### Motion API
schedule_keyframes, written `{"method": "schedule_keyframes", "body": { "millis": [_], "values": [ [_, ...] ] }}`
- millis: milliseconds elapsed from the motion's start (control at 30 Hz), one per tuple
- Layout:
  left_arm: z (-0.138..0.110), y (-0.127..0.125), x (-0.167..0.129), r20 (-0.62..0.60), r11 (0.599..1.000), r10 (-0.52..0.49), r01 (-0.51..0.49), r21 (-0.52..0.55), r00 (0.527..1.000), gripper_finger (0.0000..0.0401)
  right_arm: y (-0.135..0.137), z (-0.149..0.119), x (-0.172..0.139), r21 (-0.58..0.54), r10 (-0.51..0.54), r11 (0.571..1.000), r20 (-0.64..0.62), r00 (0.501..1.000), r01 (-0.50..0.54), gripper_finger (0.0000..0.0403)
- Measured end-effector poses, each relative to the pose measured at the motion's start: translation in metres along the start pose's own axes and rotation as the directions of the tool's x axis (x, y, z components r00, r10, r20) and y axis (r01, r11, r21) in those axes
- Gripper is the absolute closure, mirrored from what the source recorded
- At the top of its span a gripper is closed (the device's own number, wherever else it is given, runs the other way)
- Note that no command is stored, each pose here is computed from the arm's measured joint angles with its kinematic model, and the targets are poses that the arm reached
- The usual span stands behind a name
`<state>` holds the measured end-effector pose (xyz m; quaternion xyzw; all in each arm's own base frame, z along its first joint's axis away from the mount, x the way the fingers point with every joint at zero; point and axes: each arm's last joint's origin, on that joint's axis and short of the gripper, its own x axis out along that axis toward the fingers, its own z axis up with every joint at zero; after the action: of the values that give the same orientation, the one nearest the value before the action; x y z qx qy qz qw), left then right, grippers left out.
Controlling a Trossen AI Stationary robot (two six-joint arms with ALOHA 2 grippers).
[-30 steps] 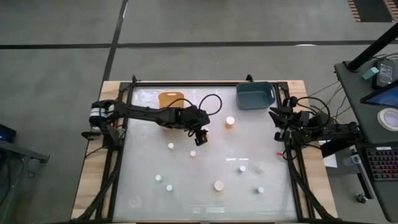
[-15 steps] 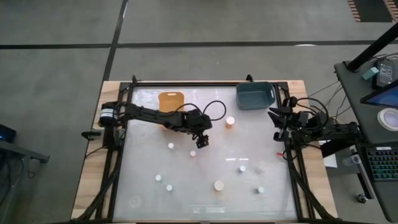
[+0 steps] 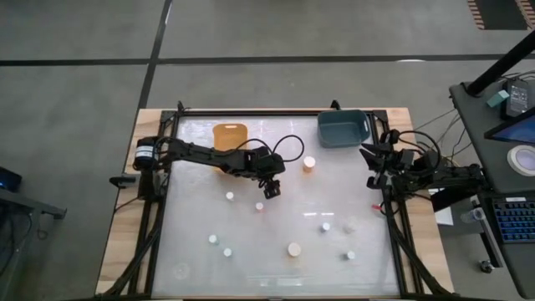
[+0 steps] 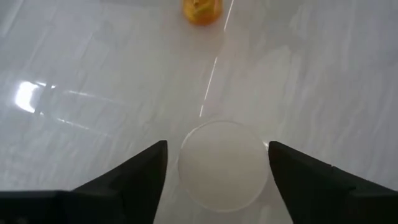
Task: Pick and place medicine bottles into bin by pill shape (circle, oval)
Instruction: Put the orange bottle pill into the yellow bin
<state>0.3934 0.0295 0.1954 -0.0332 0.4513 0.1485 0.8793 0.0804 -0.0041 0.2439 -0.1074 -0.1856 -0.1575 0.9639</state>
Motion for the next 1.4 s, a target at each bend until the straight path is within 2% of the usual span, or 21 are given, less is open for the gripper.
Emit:
{"method": "schedule_keyframes", "body": {
  "millis": [233,533,733,867,1033,1200,1400],
  "values": [
    [0.000,-0.001,-0.001,0.000,1.000,0.000,0.000,0.001,1.000,0.0210,0.000,0.000,0.000,0.000,-0.006,1.000,-0.002,1.000,0.006,0.0335],
    [0.002,-0.005,-0.006,-0.001,1.000,-0.009,0.009,0.012,1.000,0.0205,0.000,-0.001,0.000,-0.004,-0.016,1.000,-0.009,1.000,0.015,0.0335],
    [0.018,-0.003,-0.039,0.067,1.000,-0.001,0.001,0.011,0.998,0.0204,0.000,-0.001,0.000,-0.005,-0.015,1.000,-0.010,1.000,0.015,0.0335],
    [0.021,0.008,-0.069,0.099,0.998,0.065,-0.065,-0.008,0.993,0.0203,0.000,-0.001,0.000,-0.006,-0.014,1.000,-0.011,1.000,0.014,0.0335],
    [0.021,0.029,-0.108,0.148,0.981,0.186,-0.176,-0.081,0.971,0.0203,0.000,-0.001,0.000,-0.004,-0.014,1.000,-0.012,1.000,0.014,0.0335],
    [0.012,0.055,-0.137,0.184,0.952,0.254,-0.211,-0.222,0.950,0.0203,0.000,-0.001,0.000,-0.004,-0.012,1.000,-0.016,1.000,0.012,0.0335],
    [-0.009,0.082,-0.148,0.147,0.871,0.360,-0.275,-0.408,0.921,0.0203,0.000,-0.001,0.000,-0.004,-0.011,1.000,-0.017,1.000,0.011,0.0335]
  ]
}}
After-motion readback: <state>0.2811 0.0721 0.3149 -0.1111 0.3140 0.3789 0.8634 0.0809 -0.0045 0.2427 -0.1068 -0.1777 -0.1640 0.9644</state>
